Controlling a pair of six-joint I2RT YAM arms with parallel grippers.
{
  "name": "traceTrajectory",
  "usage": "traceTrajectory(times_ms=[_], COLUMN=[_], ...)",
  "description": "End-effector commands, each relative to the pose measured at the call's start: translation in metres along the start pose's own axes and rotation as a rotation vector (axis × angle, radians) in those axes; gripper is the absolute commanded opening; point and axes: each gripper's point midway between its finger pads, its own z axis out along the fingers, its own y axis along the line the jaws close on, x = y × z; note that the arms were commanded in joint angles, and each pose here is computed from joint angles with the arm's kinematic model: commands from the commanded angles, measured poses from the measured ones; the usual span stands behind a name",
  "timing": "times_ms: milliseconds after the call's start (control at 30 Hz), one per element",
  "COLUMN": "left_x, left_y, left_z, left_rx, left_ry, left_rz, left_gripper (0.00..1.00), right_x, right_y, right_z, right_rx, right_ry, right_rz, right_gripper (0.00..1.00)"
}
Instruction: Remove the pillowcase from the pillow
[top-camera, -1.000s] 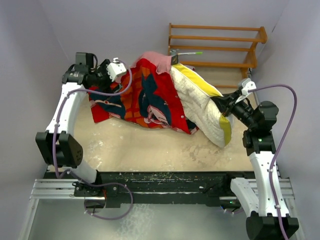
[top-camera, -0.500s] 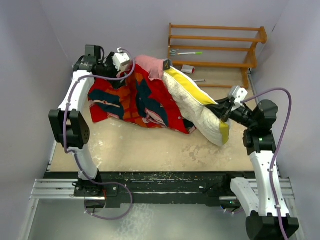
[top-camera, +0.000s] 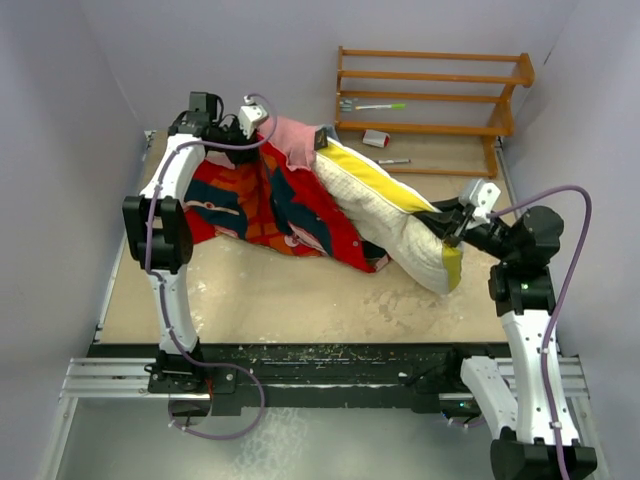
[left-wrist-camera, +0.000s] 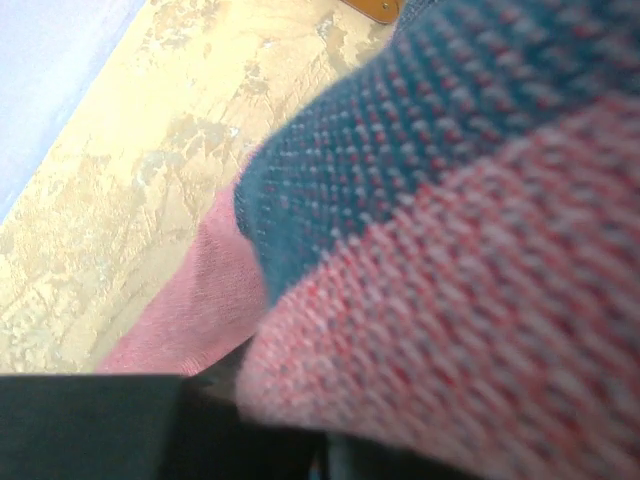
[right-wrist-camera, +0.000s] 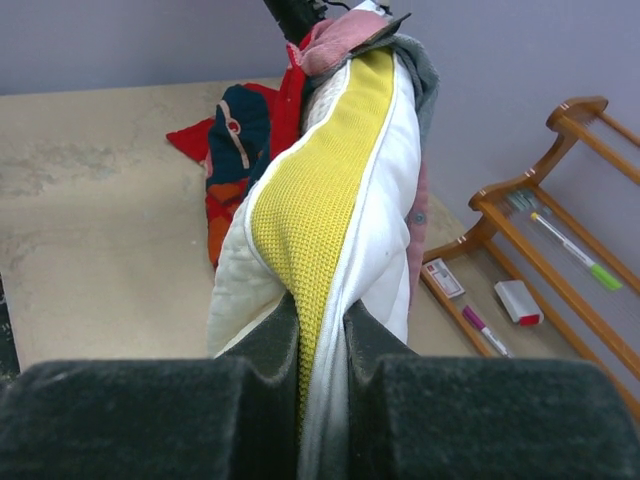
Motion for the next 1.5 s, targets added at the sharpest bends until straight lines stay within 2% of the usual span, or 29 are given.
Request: traceTrajectory(times_ms=[0,100,233,333,467,633,867,967,1067,1167,1233,1333,1467], left_x=[-0.031,-0.032,-0.04,-0.038,-0.03,-0.014,-0.003,-0.007,-0.035,-0.068,-0.095,-0.135,-0.183], left_y=[0.02,0.06,0.101,0.111,0.121,0.129,0.122,0.105,0.073,0.032,0.008,-0.008,-0.015], left_z=[-0.027,-0.079,-0.188,-0.251,-0.326,-0.383,-0.4,-0.38,-0.351,-0.316,-0.303,-0.305,-0.328], left_rx=[-0.103,-0.316,-0.622,-0.806,-1.029,-1.18,-1.242,-1.132,-0.997,-0.864,-0.785,-0.739,-0.736], left_ry=[-0.064,-0.103,-0.165,-0.122,-0.083,-0.03,0.04,-0.002,-0.066,-0.108,-0.181,-0.278,-0.396], left_rz=[0.001,-0.07,-0.066,-0.002,-0.003,-0.033,-0.02,-0.015,0.032,0.099,0.098,0.052,0.027], left_gripper=[0.0,0.0,0.0,0.0,0.0,0.0,0.0,0.0,0.0,0.0,0.0,0.0,0.0], right_x=[-0.07,-0.076,-0.08,-0.092,-0.122,-0.126,-0.108,-0.104,-0.092,-0.091,-0.105,-0.1,-0.118], right_y=[-0.017,-0.037,-0.064,-0.075,-0.086,-0.108,-0.138,-0.139,-0.13,-0.099,-0.075,-0.057,-0.026], right_z=[-0.004,-0.004,-0.009,-0.016,-0.035,-0.058,-0.09,-0.083,-0.064,-0.035,-0.019,-0.006,-0.004], right_rx=[0.089,0.195,0.35,0.436,0.564,0.758,1.019,0.995,0.885,0.641,0.458,0.323,0.164], right_ry=[-0.145,-0.156,-0.181,-0.241,-0.328,-0.317,-0.224,-0.192,-0.143,-0.165,-0.209,-0.166,-0.193], right_rz=[-0.149,-0.042,0.065,0.125,0.134,0.19,0.257,0.28,0.324,0.298,0.255,0.299,0.309], right_gripper=[0.0,0.0,0.0,0.0,0.0,0.0,0.0,0.0,0.0,0.0,0.0,0.0,0.0])
